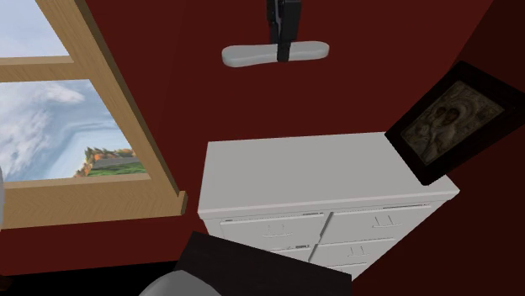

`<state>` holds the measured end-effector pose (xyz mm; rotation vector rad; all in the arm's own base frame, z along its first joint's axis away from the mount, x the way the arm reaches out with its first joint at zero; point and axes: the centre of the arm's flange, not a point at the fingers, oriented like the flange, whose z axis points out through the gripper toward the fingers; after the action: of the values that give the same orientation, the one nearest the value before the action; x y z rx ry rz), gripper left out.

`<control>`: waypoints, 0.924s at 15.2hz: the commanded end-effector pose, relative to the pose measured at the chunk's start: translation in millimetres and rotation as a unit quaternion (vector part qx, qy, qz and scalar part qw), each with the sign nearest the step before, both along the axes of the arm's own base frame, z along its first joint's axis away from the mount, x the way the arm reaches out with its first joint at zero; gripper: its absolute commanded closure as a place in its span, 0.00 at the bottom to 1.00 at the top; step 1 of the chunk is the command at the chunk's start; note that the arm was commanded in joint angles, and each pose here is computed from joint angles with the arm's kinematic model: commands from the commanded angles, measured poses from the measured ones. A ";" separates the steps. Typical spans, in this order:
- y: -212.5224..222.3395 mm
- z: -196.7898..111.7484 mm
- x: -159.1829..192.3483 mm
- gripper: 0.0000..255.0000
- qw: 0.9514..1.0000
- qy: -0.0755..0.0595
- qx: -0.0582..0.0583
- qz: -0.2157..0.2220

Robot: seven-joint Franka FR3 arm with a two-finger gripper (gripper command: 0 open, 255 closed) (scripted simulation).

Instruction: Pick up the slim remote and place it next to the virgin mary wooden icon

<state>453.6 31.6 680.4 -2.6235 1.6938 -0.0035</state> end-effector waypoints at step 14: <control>-193.6 1.8 25.7 1.00 1.000 0.000 0.000 0.000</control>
<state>474.2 -148.9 682.6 -2.6225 1.6940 -0.0027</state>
